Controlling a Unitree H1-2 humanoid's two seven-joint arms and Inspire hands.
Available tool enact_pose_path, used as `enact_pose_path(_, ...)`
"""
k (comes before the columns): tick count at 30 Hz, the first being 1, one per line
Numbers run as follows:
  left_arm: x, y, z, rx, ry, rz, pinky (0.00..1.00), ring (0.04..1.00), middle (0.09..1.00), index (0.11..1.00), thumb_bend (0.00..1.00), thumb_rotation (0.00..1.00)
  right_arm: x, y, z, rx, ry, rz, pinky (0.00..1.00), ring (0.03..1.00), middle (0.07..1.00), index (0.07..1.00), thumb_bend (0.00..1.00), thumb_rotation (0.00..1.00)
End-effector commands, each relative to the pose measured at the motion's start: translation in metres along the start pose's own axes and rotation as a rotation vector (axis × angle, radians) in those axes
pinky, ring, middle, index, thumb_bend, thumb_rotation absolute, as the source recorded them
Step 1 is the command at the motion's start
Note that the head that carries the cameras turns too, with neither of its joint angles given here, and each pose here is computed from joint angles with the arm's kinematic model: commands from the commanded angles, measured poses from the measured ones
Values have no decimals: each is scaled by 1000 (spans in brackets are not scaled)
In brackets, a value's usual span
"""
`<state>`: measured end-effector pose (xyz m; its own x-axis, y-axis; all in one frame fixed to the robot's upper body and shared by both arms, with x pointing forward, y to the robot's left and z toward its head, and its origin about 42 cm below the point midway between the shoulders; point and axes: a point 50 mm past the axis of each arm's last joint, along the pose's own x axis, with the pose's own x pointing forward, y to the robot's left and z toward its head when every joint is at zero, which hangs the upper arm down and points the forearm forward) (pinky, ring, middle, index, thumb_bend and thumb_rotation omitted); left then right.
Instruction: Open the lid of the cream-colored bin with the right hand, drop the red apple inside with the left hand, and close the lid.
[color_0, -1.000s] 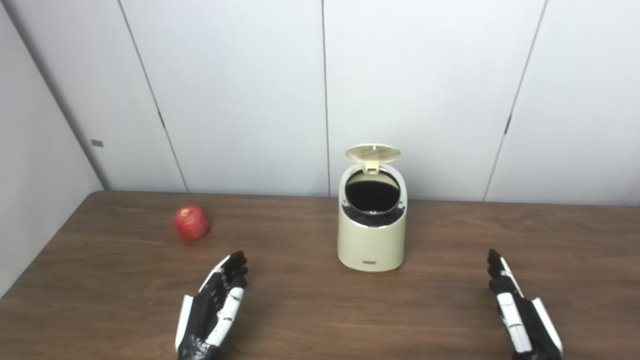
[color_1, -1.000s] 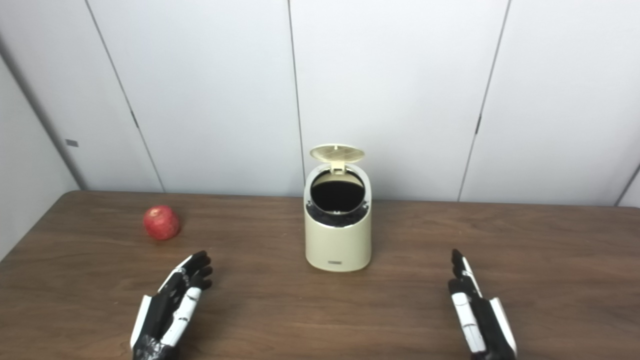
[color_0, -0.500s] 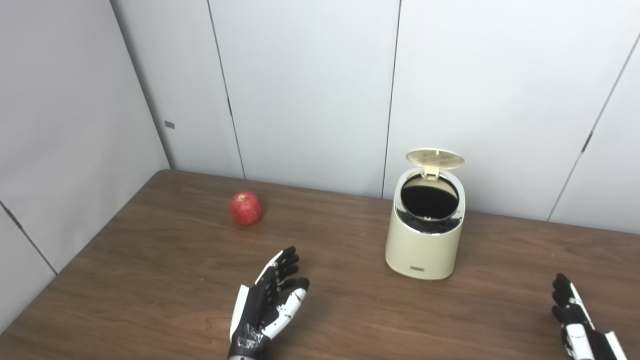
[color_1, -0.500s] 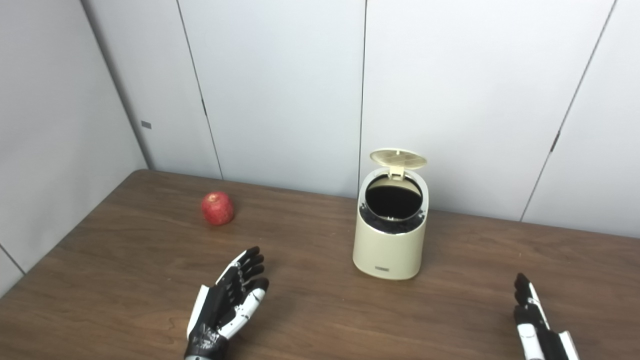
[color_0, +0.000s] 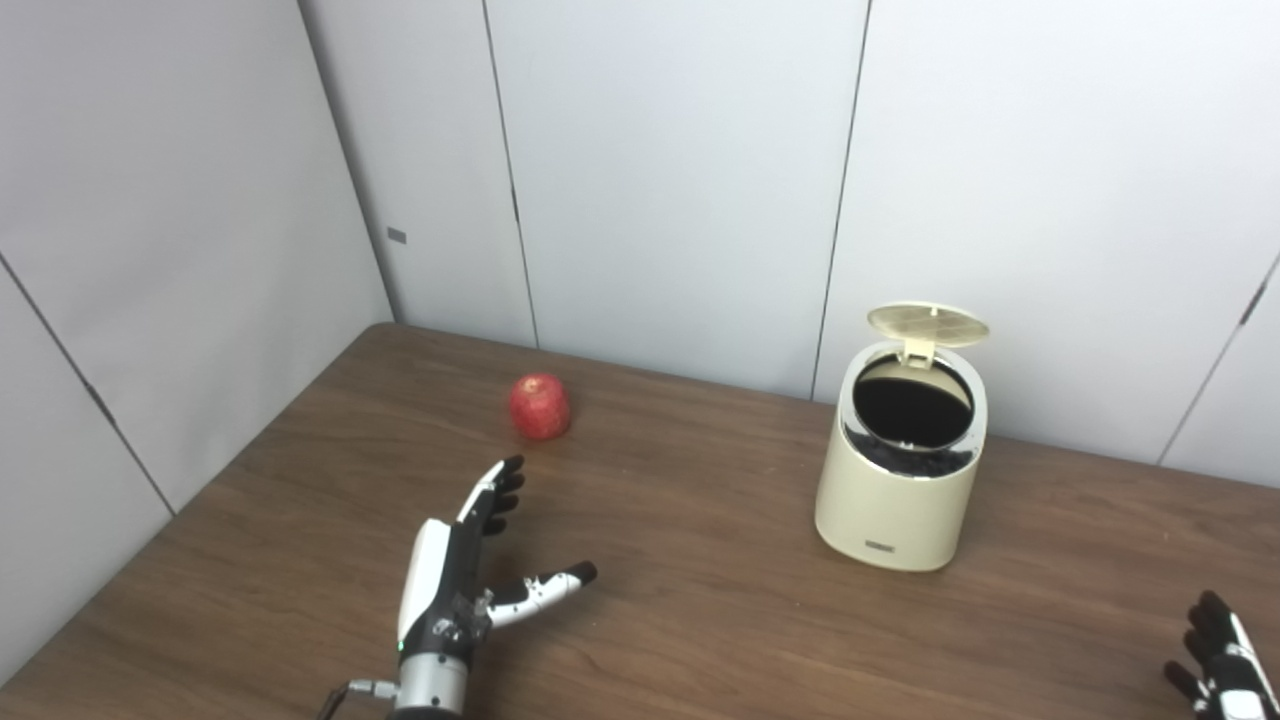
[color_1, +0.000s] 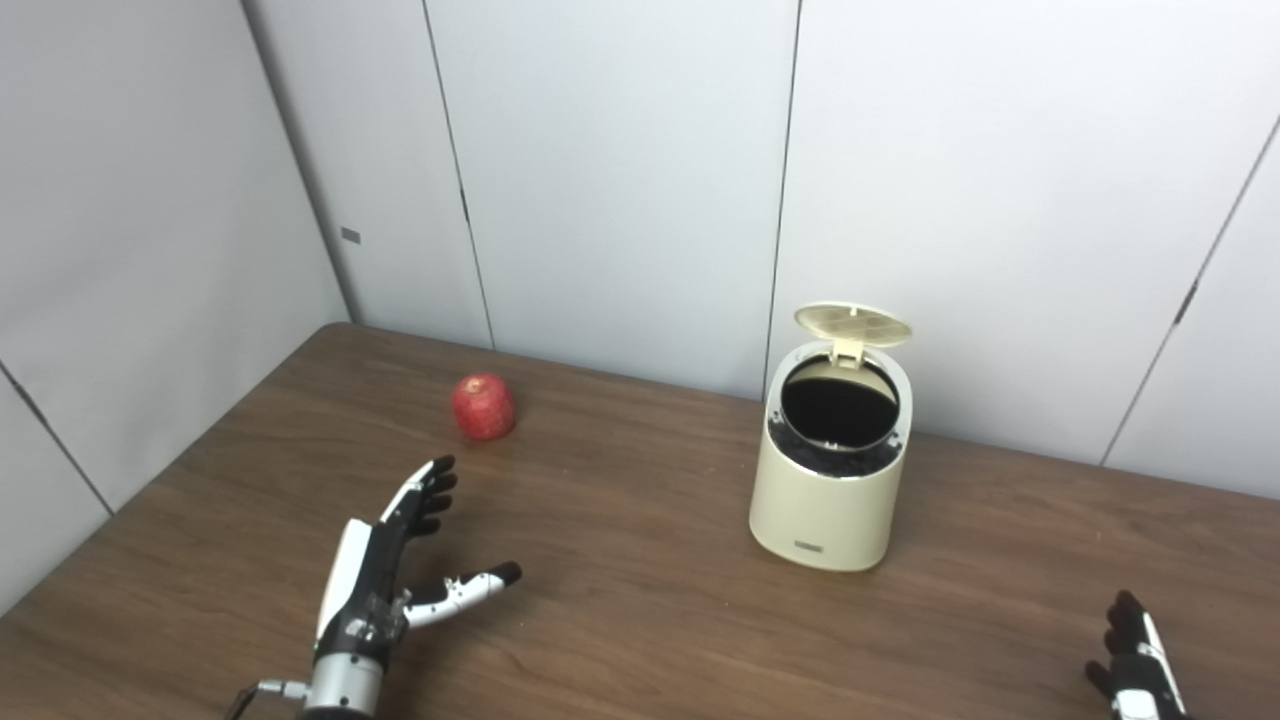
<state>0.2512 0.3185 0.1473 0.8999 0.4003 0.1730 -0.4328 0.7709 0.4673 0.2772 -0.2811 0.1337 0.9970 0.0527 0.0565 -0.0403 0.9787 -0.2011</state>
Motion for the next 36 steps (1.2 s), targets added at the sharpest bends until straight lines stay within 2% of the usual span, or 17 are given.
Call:
enact_pose_path(1,26,17,19,44,-66,57,721,768,844,901,898,120,5,-4,17,-10,-64,5,887,986,998,1000,511,1000)
enact_pose_path(7,64,33,24,200,-22,65,683,778,855,894,911,170,3,-4,21,-18,-55,9,888,984,997,1000,498,1000)
enact_pose_path(9,77,36,25,228,-8,61,759,845,882,889,918,165,4,-3,22,-19,-53,10,892,985,995,1000,489,1000)
enact_pose_path(12,92,37,26,235,13,62,783,855,878,886,930,163,4,-2,22,-14,-49,12,901,987,994,1000,496,1000)
enact_pose_path(16,116,35,29,250,35,60,726,834,870,878,923,163,4,0,23,-6,-42,17,928,994,998,1000,487,1000)
enact_pose_path(19,136,33,31,256,55,44,732,858,885,882,922,160,5,2,25,3,-48,32,942,1000,1000,1000,433,1000)
enact_pose_path(22,154,30,34,251,77,11,782,891,914,897,927,168,6,2,26,3,-48,44,942,1000,1000,1000,387,1000)
enact_pose_path(24,166,26,39,244,92,-17,762,889,936,921,941,183,6,2,25,-1,-46,50,936,1000,1000,1000,385,1000)
enact_pose_path(25,173,24,43,248,97,-35,641,803,908,928,958,184,6,3,25,-4,-42,52,938,1000,1000,1000,385,1000)
enact_pose_path(26,181,22,47,252,97,-55,698,866,937,943,971,186,5,3,26,-9,-39,51,938,1000,1000,1000,380,1000)
enact_pose_path(27,185,21,50,255,97,-68,807,946,975,962,982,190,5,4,26,-13,-37,49,927,1000,1000,1000,387,1000)
enact_pose_path(29,194,20,56,269,102,-96,877,989,995,978,990,199,4,4,27,-17,-31,47,926,1000,1000,1000,390,1000)
enact_pose_path(34,213,14,66,309,102,-137,922,1000,1000,985,1000,212,3,5,28,-10,-26,54,948,1000,1000,1000,362,1000)
enact_pose_path(36,219,12,68,334,111,-137,892,1000,1000,993,1000,215,2,5,29,-18,-27,59,945,1000,1000,1000,334,1000)
